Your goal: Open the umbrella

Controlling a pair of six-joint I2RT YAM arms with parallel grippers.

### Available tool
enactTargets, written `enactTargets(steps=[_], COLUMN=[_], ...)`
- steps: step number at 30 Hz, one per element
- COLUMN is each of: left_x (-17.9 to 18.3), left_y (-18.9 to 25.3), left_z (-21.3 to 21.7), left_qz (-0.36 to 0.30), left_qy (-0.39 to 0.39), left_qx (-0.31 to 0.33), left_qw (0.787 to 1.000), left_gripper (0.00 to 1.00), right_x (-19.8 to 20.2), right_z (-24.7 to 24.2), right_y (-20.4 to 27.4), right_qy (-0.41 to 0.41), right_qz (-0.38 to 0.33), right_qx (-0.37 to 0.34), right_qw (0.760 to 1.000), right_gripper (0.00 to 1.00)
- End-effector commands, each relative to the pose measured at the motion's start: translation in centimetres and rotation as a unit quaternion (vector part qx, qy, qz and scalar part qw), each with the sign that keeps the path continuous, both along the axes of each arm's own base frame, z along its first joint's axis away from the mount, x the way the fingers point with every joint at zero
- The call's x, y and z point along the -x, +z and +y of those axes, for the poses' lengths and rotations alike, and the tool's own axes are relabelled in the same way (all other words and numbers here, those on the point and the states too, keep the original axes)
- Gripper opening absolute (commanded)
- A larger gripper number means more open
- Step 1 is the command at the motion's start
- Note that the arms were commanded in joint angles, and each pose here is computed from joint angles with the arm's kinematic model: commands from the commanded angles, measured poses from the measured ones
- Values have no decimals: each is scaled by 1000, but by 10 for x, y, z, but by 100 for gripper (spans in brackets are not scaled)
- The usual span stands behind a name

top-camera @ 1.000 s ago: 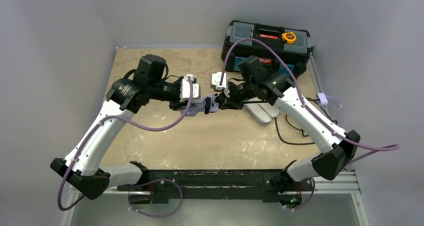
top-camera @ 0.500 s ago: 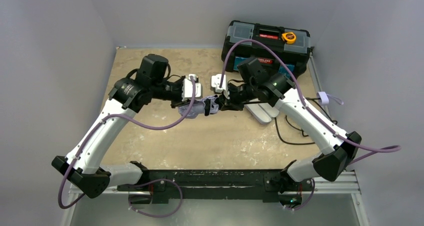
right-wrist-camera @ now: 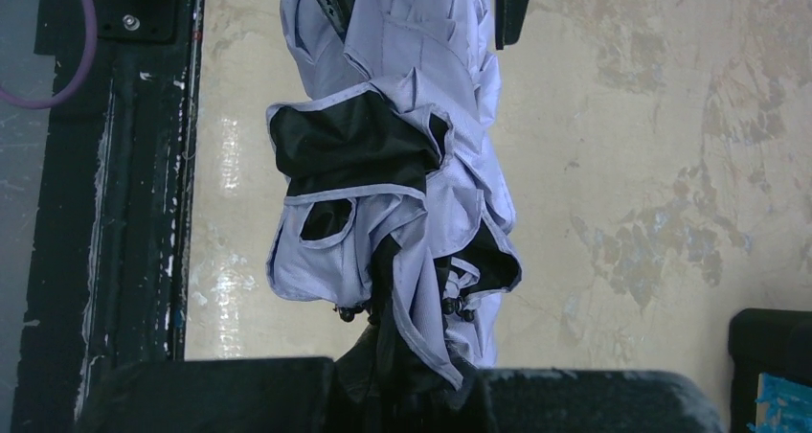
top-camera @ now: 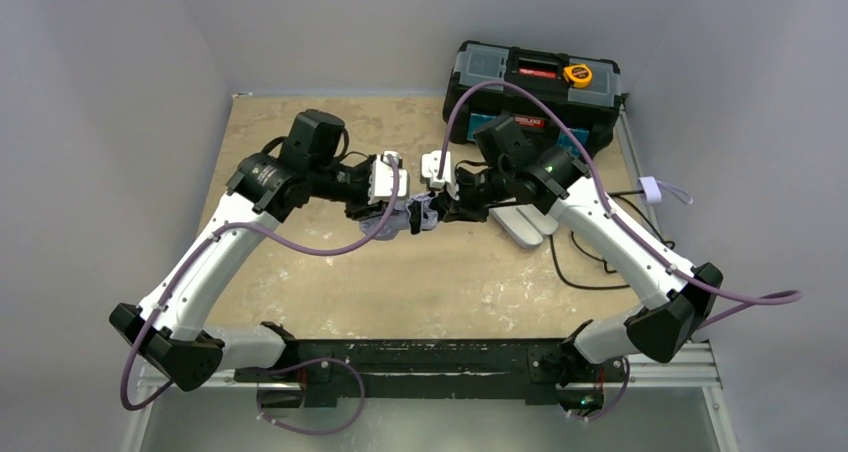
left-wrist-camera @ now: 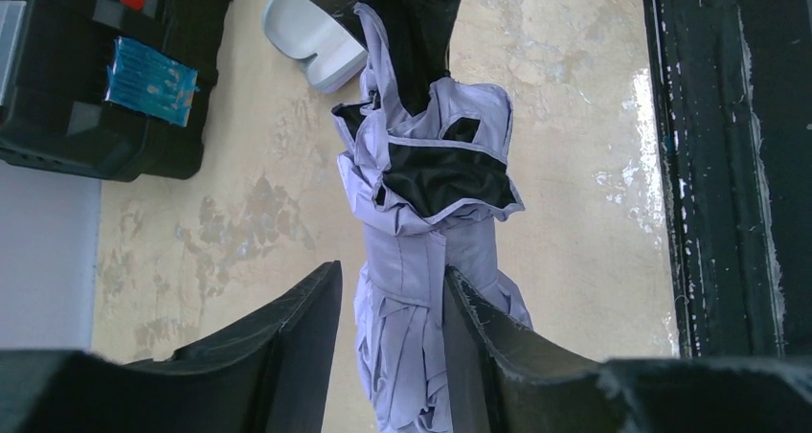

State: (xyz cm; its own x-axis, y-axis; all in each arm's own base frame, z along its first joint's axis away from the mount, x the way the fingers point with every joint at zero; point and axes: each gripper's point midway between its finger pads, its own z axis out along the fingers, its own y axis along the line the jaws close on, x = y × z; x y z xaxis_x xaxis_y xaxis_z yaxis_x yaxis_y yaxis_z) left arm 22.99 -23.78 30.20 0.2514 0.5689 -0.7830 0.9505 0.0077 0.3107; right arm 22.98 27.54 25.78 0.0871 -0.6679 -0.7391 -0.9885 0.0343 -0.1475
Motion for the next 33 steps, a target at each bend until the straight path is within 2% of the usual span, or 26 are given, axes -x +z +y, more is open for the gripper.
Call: enactTargets(steps=[1,9,15,19,24,27,33], left_x=[11,18,-1,0,3,0,-7], left_y=[-1,-4,-2,4,1,-1,-12], left_z=[-5,-4,-7,-12,-15,-15,-13], left_qz=[14,28,34,56,82,84,66], left_qy=[-32,-44,-1,7,8,15,25], left_qx=[8,2,-3,13,17,12,-12], left_qw=[999,999,999,998,996,996,997], left_gripper=[44,44,27,11,4,3,15], right_x=[-2,-1,1,5,8,7,7], right_z=[11,7,4,3,3,4,9], right_y=[47,41,39,37,40,45,52], right_qy=[24,36,57,77,84,78,64], right_qz=[-61,-73,-108,-132,-158,-158,-145], right_qx=[-55,-46,-42,-36,-40,-49,-65], right_qw=[996,996,992,988,983,983,985], right_gripper=[0,0,0,0,0,0,0])
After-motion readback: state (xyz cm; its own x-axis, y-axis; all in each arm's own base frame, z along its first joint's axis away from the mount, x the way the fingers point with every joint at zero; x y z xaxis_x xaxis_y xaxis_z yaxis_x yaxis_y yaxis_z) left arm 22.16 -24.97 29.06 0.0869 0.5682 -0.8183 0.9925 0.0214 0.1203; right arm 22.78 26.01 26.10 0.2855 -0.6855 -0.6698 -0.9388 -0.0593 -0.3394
